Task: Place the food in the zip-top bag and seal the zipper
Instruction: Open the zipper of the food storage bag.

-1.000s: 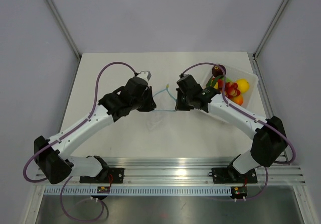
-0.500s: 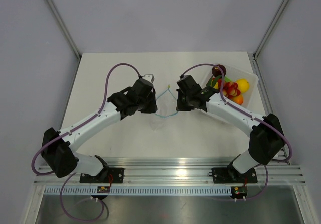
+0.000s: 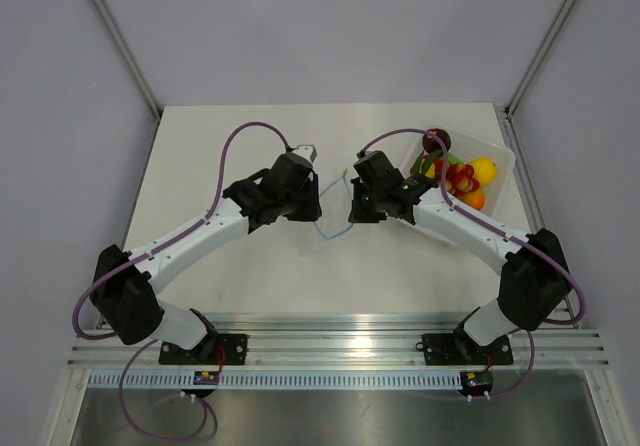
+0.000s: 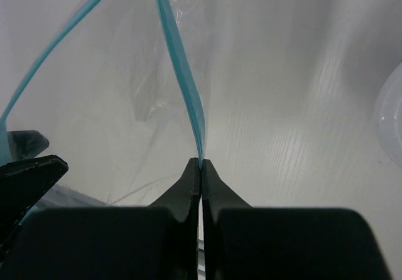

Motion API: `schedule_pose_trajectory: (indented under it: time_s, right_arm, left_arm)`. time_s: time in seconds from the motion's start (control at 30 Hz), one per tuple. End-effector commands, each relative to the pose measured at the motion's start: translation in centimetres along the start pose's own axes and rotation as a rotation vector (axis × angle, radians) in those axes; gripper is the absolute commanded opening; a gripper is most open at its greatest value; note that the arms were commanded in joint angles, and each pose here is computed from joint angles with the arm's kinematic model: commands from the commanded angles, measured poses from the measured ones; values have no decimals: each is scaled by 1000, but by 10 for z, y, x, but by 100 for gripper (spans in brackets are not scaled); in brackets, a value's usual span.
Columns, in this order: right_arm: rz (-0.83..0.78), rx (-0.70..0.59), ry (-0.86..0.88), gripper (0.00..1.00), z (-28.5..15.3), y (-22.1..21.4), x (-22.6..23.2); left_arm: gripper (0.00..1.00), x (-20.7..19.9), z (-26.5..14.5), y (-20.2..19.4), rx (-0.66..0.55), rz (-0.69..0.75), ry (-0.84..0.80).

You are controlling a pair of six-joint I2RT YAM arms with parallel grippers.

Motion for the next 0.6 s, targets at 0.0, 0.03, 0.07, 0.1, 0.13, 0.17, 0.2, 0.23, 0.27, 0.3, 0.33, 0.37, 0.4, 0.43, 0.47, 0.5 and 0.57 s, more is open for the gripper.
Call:
schedule_pose_trajectory:
  time_s: [0.0, 0.03, 0.07, 0.1, 0.13, 0.17, 0.2, 0.23, 0.27, 0.3, 0.33, 0.37, 0.4, 0.43, 0.47, 0.5, 0.57]
  right_arm:
    - [-11, -47, 47, 0, -8, 8, 4]
    - [-12, -43, 47, 0, -7, 8, 4]
    - [-15, -26, 63, 0, -7, 7, 5]
    - [-18, -25, 62, 0, -7, 6, 5]
    - [-18, -21, 61, 0, -6, 6, 4]
    - [-18, -19, 60, 0, -5, 5, 4]
    - [-19, -19, 58, 0, -5, 5, 4]
    - [-19, -18, 57, 0, -5, 5, 3]
    - [-19, -19, 56, 0, -4, 5, 3]
    - [-19, -19, 58, 0, -5, 5, 4]
    - [-19, -19, 58, 0, -5, 5, 4]
    - [-18, -20, 59, 0, -5, 5, 4]
    - [-19, -18, 59, 0, -5, 5, 4]
    - [-21, -18, 59, 0, -6, 5, 3]
    - [-21, -20, 60, 0, -6, 5, 4]
    - [-21, -20, 59, 0, -6, 6, 3]
    - [-27, -21, 55, 0, -6, 5, 3]
  left_arm:
    - [29, -15, -5, 21, -65, 13, -65]
    - [29, -15, -3, 22, -64, 13, -64]
    - [29, -16, -4, 23, -68, 8, -62]
    - [29, -16, -6, 25, -75, 4, -59]
    - [29, -16, -6, 25, -80, 3, -60]
    - [29, -16, -8, 26, -90, 1, -59]
    - [29, -16, -8, 26, -91, 1, -57]
    - [29, -16, -8, 27, -94, 2, -57]
    - [29, -16, -8, 27, -94, 4, -54]
    - [29, -16, -7, 27, -92, 4, -52]
    - [29, -16, -5, 27, -88, 3, -49]
    - [28, -16, -5, 27, -88, 3, -47]
    - [27, -16, -2, 26, -81, 3, -43]
    - [25, -15, -1, 25, -77, 4, -41]
    - [17, -16, 0, 26, -76, 2, -40]
    - [9, -15, 1, 25, -71, 1, -34]
    - [0, -15, 1, 26, -76, -9, -27]
Point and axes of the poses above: each gripper's point midway between its finger pads, its own z axis out along the fingers, its own x axis along the line the jaws close on, y = z × x, the point moved 10 cm from there along -z, back along the fingers, and after that the axes turned 3 degrees about z, right-handed, at the moved point
